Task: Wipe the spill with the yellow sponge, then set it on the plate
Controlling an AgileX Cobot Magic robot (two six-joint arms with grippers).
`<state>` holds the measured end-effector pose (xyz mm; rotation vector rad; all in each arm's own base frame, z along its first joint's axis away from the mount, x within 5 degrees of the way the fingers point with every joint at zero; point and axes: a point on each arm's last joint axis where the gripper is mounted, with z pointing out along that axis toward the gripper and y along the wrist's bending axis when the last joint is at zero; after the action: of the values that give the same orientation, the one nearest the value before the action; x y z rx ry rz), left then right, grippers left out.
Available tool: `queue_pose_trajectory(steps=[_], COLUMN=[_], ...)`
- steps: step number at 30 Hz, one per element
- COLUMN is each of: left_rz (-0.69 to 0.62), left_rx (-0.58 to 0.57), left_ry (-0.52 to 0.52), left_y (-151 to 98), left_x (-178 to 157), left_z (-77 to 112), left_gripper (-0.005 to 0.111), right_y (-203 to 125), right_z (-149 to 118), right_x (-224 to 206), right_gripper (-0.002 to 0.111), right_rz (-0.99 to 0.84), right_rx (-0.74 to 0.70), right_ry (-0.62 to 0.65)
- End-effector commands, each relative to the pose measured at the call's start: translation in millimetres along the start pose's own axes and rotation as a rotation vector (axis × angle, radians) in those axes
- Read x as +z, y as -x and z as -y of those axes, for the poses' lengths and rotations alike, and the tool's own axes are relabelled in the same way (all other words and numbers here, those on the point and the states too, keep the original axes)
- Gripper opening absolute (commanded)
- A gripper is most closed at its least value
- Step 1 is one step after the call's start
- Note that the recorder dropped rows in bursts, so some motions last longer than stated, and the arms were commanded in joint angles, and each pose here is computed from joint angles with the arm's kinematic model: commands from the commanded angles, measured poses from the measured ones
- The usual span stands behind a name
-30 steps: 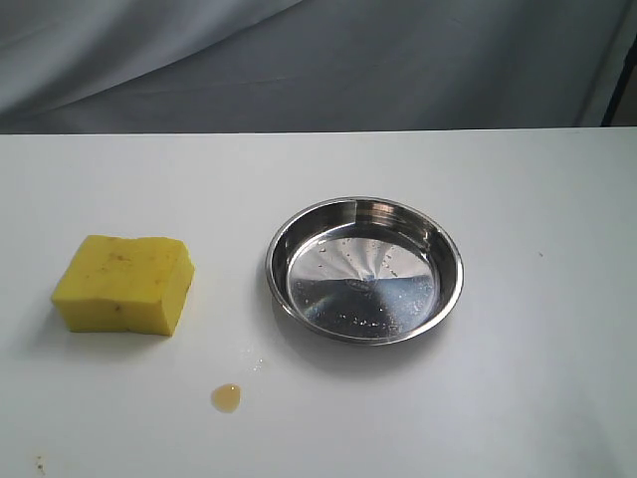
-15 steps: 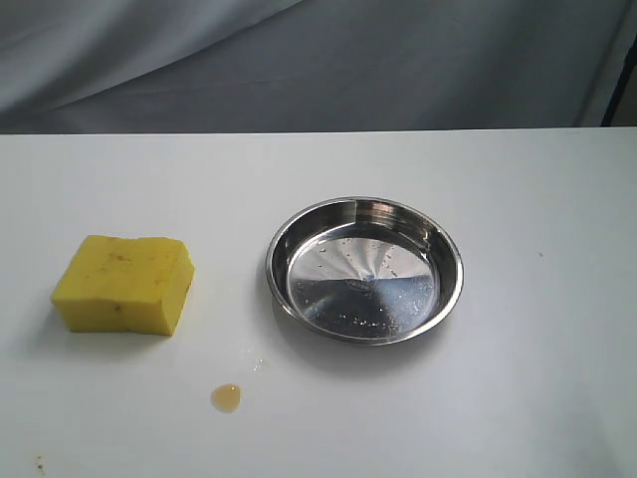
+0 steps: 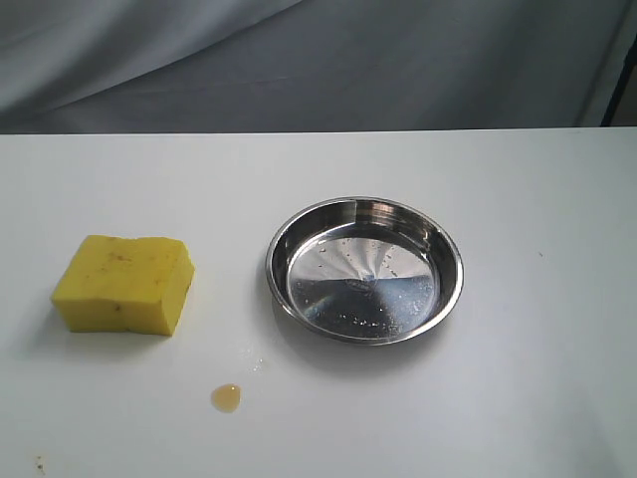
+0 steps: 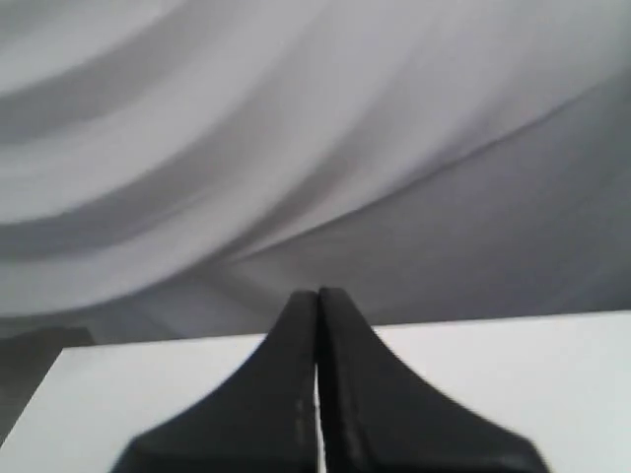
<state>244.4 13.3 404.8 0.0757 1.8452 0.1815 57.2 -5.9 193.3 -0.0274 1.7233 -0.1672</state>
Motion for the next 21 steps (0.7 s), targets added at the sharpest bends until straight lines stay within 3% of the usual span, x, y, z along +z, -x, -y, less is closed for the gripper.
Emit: queue_pose_trajectory(steps=[1, 3, 7, 13, 21], left_rz=[-0.195, -0.314, -0.567, -0.647, -0.661], left_rx=[0.084, 0.108, 0.103, 0.084, 0.078], left_ry=[-0.096, -0.206, -0.388, -0.394, -0.392], left_y=[11, 15, -2, -28, -36], left_x=[3, 9, 38, 85, 99], left_z=[4.6, 11.7, 26.9, 33.2, 35.1], left_gripper=[0.001, 0.001, 0.001, 0.001, 0.001], right_y=[0, 0, 0, 0, 0], right_z=[0, 0, 0, 0, 0], right_x=[0, 0, 0, 0, 0], right_gripper=[0.0, 0.0, 0.0, 0.0, 0.0], right_rz=[0.012, 0.012, 0.012, 0.012, 0.012], right_rx=[-0.005, -0.005, -0.005, -0.005, -0.005], right_ry=[-0.007, -0.007, -0.007, -0.007, -0.007])
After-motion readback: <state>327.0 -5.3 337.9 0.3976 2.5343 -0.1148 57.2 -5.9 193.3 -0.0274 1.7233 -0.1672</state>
